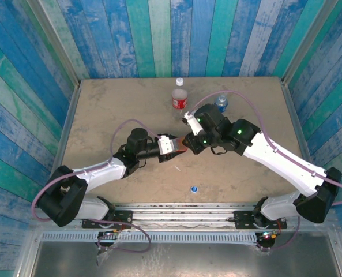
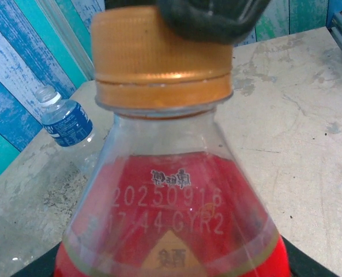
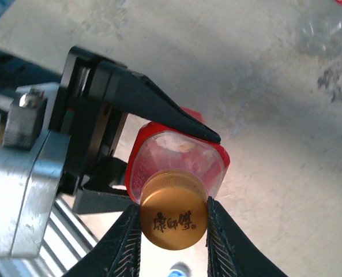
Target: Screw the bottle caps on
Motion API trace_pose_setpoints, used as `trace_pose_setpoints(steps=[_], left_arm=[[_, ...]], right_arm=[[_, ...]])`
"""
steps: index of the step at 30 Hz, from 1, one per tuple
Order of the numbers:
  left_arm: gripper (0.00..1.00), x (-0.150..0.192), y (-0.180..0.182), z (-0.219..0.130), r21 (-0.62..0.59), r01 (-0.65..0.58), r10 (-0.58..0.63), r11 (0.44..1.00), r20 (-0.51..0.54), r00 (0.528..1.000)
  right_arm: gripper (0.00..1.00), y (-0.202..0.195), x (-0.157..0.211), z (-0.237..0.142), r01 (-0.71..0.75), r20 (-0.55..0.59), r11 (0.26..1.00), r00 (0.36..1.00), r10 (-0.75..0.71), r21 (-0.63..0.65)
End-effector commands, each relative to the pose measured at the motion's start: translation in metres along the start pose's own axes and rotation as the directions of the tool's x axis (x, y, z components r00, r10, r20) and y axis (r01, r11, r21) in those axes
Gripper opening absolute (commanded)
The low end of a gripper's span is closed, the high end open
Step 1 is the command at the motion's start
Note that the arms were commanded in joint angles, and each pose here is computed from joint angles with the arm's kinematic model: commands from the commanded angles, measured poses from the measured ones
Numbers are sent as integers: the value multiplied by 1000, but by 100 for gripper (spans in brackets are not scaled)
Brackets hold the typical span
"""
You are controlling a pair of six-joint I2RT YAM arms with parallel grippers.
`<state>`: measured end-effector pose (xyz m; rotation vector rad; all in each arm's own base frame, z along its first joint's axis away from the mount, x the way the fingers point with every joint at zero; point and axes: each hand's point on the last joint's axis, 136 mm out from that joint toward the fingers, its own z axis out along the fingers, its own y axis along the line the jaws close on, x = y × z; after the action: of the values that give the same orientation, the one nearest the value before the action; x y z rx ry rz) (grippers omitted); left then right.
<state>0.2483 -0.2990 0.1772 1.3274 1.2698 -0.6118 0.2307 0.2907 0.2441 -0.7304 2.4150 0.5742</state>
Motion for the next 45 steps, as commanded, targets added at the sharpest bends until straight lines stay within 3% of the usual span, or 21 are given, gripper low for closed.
trace_pose_setpoints(steps=[1,3,5,9,13,16,21,24,31,34,38,41,44,45], left_arm=[[55,-26,6,0,-23,-84,86,996,82,993],[55,-25,4,1,-12,-81,82,997,80,993],[55,-25,2,0,-1,-80,79,997,83,993],[55,-27,-1,-1,16,-76,74,997,93,993],[55,-31,3,-3,11,-28,27,1000,123,992],[55,-41,7,-7,19,46,-49,999,191,980],[55,-58,3,-10,94,78,-101,993,272,957],[55,-57,1,-9,104,74,-100,992,268,958],[56,-57,3,-6,115,87,-114,990,261,959],[56,-56,4,-6,106,89,-114,990,257,960],[59,-56,8,-7,82,108,-126,991,259,958],[66,-55,15,-5,55,148,-157,988,259,953],[96,-56,18,-11,20,199,-196,980,296,935],[99,-54,20,-14,-2,220,-209,976,303,930]], right_arm=[[1,3,6,3,-233,-30,972,972,233,7],[8,5,8,-4,-133,-19,991,991,132,-23],[25,13,8,-13,60,7,995,998,-60,-76],[45,3,10,-31,409,74,912,910,-407,-18],[62,-5,-5,-46,510,129,859,850,-510,33],[66,6,-10,-49,547,199,837,822,-534,-14],[62,30,-30,-54,532,494,845,748,-443,-49],[53,25,-45,-52,482,581,876,714,-390,-4],[43,32,-43,-24,480,527,873,766,-367,-90],[33,31,-39,-19,482,513,872,772,-374,-90],[26,25,-33,-21,495,495,867,769,-405,-60],[21,5,-39,-22,385,480,923,807,-344,13],[21,-8,-45,-22,329,480,942,816,-323,75],[23,-14,-48,-22,314,479,943,815,-326,107]])
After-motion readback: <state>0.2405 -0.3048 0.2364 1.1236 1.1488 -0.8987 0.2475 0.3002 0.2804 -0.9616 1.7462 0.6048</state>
